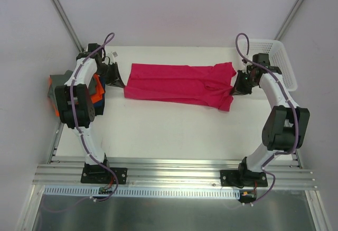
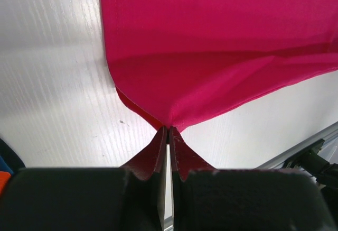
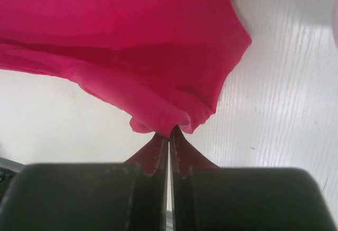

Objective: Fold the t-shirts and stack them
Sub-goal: Fold the other side of the tshirt into a rectangle

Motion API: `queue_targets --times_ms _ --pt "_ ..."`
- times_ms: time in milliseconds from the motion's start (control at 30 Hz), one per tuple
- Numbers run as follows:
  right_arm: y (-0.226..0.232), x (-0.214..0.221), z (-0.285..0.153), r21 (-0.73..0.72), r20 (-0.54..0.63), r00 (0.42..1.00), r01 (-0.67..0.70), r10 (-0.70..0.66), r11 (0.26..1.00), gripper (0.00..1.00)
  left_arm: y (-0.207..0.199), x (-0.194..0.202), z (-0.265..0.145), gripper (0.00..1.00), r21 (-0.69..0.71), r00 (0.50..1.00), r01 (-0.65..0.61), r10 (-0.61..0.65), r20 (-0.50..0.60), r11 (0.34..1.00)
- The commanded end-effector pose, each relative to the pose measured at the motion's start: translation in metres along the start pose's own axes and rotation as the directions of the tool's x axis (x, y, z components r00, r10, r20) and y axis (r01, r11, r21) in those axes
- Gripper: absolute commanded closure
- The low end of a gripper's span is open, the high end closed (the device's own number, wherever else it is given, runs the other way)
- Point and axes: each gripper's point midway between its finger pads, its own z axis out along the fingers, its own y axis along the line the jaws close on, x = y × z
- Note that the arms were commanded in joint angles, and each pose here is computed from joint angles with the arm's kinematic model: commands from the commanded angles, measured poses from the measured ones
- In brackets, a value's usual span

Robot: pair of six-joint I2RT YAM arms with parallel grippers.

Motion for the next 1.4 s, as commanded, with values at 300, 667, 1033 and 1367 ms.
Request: queue_targets --times_ms 300,667,1033,1367 --pt "-0.002 -0.058 0.012 0.03 0.071 0.995 0.069 -0.071 0.997 1.0 -0.004 -0.038 0.005 1.0 -0.028 0.993 -0.104 0.106 0.046 0.994" --pt "-0.003 -0.09 0.037 0.086 0.065 0.987 0.138 -0.144 0.987 1.0 -0.011 -0.063 0.032 1.0 -0.041 0.986 -0.158 0.16 0.05 0.987" --pt "0.001 -0.109 0.048 0.154 0.067 0.965 0.24 -0.252 0.959 1.0 -0.008 -0.104 0.049 1.0 -0.063 0.973 -0.191 0.197 0.118 0.98" --pt "-0.004 -0.129 0.081 0.139 0.068 0.975 0.201 -0.212 0.97 1.0 0.012 -0.114 0.064 1.0 -0.168 0.968 -0.196 0.218 0.123 0.966"
